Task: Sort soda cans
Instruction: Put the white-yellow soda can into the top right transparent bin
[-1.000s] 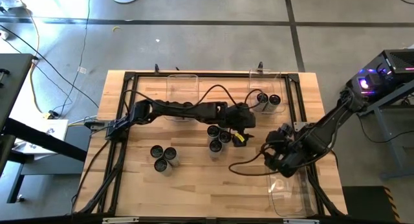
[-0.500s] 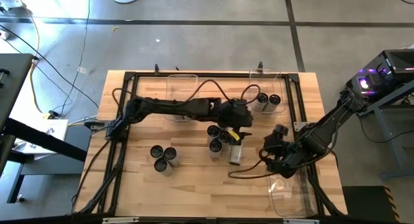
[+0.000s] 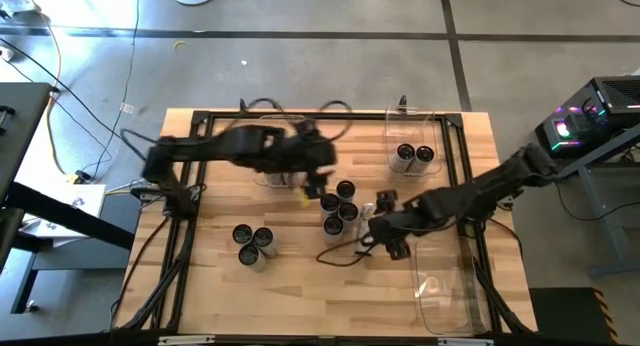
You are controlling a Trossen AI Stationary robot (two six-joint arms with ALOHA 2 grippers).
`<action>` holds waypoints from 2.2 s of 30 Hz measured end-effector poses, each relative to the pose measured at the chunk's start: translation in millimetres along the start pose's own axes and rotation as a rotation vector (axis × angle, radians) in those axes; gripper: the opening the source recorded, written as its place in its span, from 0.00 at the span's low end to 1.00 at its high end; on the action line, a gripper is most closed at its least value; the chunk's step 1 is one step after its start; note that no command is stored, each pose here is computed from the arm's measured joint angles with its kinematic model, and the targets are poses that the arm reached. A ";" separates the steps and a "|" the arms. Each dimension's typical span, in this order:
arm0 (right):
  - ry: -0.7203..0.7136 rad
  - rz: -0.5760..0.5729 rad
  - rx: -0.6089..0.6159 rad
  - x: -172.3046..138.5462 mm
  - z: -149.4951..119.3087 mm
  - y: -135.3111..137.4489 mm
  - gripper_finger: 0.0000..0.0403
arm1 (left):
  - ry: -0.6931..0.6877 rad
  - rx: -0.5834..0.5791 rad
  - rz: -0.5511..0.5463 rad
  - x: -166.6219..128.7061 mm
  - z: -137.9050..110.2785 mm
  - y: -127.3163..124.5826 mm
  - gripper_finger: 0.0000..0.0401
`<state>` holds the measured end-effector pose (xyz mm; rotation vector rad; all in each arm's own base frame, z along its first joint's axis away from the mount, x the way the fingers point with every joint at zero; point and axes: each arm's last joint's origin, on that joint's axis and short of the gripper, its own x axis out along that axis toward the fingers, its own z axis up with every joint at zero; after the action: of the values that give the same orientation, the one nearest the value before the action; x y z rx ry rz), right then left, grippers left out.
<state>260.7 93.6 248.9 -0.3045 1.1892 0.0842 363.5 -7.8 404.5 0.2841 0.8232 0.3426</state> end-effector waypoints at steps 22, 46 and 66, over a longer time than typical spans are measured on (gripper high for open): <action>-0.059 0.072 -0.432 81.1 -20.7 -12.7 0.86 | -0.218 -0.327 0.269 -69.0 -109.4 5.5 0.71; 0.105 0.145 -0.039 58.9 -46.5 -13.4 0.59 | -0.238 -0.262 0.184 -66.0 -105.0 1.4 0.71; -0.868 0.363 -0.011 -4.1 -84.0 -59.4 0.59 | -0.558 0.427 -0.250 43.8 -52.4 -49.2 0.71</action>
<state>196.8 13.8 235.6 -0.0357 0.3662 0.4885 360.9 -28.9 323.1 0.6350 0.3634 -0.1539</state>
